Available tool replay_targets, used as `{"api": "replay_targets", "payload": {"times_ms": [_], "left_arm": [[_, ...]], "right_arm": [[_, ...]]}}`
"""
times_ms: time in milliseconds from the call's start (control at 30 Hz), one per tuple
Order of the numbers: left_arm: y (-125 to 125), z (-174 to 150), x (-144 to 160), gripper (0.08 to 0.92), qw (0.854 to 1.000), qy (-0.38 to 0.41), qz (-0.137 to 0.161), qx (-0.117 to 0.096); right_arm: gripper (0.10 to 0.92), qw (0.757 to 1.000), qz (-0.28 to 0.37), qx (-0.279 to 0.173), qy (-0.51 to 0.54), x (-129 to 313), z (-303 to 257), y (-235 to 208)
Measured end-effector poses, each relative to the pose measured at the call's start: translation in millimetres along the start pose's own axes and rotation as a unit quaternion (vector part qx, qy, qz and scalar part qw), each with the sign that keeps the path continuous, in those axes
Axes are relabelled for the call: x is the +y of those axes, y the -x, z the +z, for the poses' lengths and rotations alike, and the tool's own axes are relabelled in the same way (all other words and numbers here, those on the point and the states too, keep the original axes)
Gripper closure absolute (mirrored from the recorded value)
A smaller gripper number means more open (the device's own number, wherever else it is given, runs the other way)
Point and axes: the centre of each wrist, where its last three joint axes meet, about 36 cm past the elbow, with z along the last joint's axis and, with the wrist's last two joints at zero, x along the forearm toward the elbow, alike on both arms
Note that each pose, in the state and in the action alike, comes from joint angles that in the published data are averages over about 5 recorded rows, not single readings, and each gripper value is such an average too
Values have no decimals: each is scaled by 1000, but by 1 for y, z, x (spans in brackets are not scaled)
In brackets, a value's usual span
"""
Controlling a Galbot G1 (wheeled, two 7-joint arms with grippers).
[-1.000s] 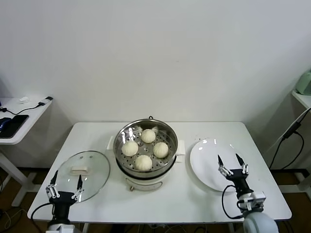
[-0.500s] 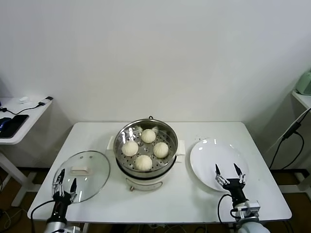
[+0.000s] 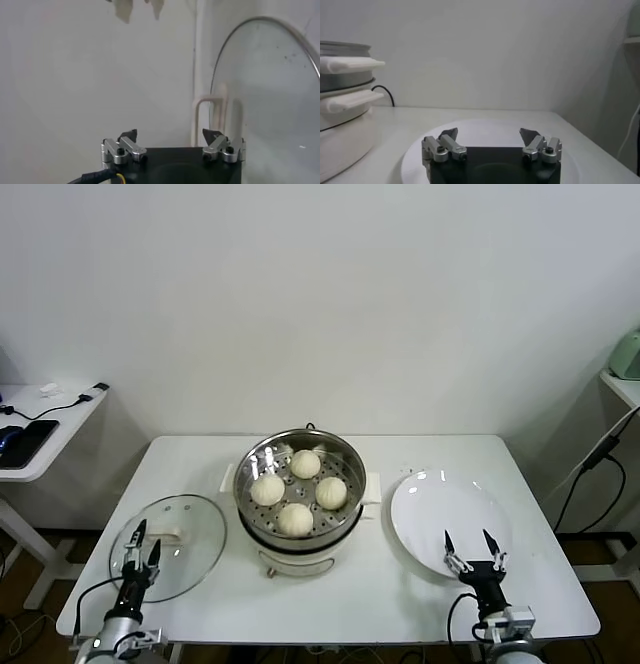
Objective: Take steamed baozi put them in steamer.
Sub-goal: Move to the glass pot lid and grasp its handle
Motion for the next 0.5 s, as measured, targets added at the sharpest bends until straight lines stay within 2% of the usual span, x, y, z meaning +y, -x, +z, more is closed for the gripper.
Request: {"api": "replay_targets", "payload": {"times_ms": [267,367,500], "left_arm": [[18,6,-7,183,1000,7,1,-4],[22,6,-9,235,1000,7,2,-7],[27,6,-12,354,1000,6,2,-10]], "right_arm": [[200,1000,2,-3,-1,4,-2,0],[200,1000,3,-4,-1,6,-3,0],[200,1000,4,-5,-1,7,-3,1]]}}
